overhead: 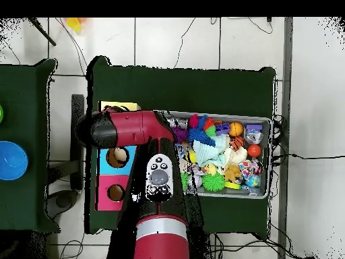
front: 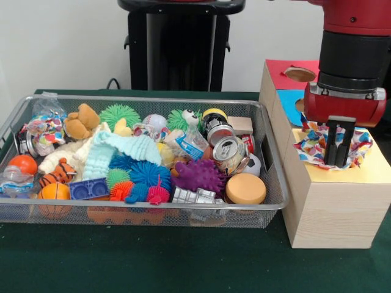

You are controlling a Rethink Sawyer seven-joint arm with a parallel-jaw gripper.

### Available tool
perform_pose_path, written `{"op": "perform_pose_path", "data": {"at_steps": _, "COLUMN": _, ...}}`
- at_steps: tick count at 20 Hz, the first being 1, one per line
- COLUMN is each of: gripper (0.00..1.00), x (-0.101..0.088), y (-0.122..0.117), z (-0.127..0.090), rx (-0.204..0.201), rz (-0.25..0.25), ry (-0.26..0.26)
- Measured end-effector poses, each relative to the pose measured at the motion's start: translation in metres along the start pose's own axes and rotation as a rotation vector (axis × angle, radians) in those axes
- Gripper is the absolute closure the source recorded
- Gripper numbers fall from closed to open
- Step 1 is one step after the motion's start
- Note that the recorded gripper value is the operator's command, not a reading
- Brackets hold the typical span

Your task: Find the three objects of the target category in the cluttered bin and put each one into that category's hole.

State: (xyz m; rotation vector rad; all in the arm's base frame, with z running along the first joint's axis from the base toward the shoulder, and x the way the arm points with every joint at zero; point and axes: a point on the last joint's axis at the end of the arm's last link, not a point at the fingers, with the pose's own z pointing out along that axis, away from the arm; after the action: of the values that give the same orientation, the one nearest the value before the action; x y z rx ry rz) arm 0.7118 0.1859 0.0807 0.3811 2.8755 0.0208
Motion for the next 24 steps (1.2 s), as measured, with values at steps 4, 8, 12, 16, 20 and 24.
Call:
{"op": "perform_pose_path", "data": {"at_steps": 4, "gripper": 1.0, "x": 0.0, "y": 0.0, "z": 0.0, "rx": 0.0, "rz": -0.001, "ry": 0.0}}
{"op": "perform_pose_path", "data": {"at_steps": 8, "gripper": 1.0, "x": 0.001, "y": 0.001, "z": -0.001, "rx": -0.001, "rz": -0.001, "ry": 0.001}}
{"op": "perform_pose_path", "data": {"at_steps": 12, "gripper": 1.0, "x": 0.005, "y": 0.0, "z": -0.003, "rx": 0.001, "rz": -0.002, "ry": 0.006}}
{"op": "perform_pose_path", "data": {"at_steps": 16, "gripper": 1.0, "x": 0.008, "y": 0.0, "z": -0.003, "rx": 0.001, "rz": -0.003, "ry": 0.008}}
{"op": "perform_pose_path", "data": {"at_steps": 20, "gripper": 1.0, "x": 0.01, "y": 0.0, "z": -0.004, "rx": -0.001, "rz": -0.005, "ry": 0.002}}
{"op": "perform_pose_path", "data": {"at_steps": 24, "gripper": 1.0, "x": 0.011, "y": 0.001, "z": -0.004, "rx": -0.001, "rz": -0.005, "ry": 0.004}}
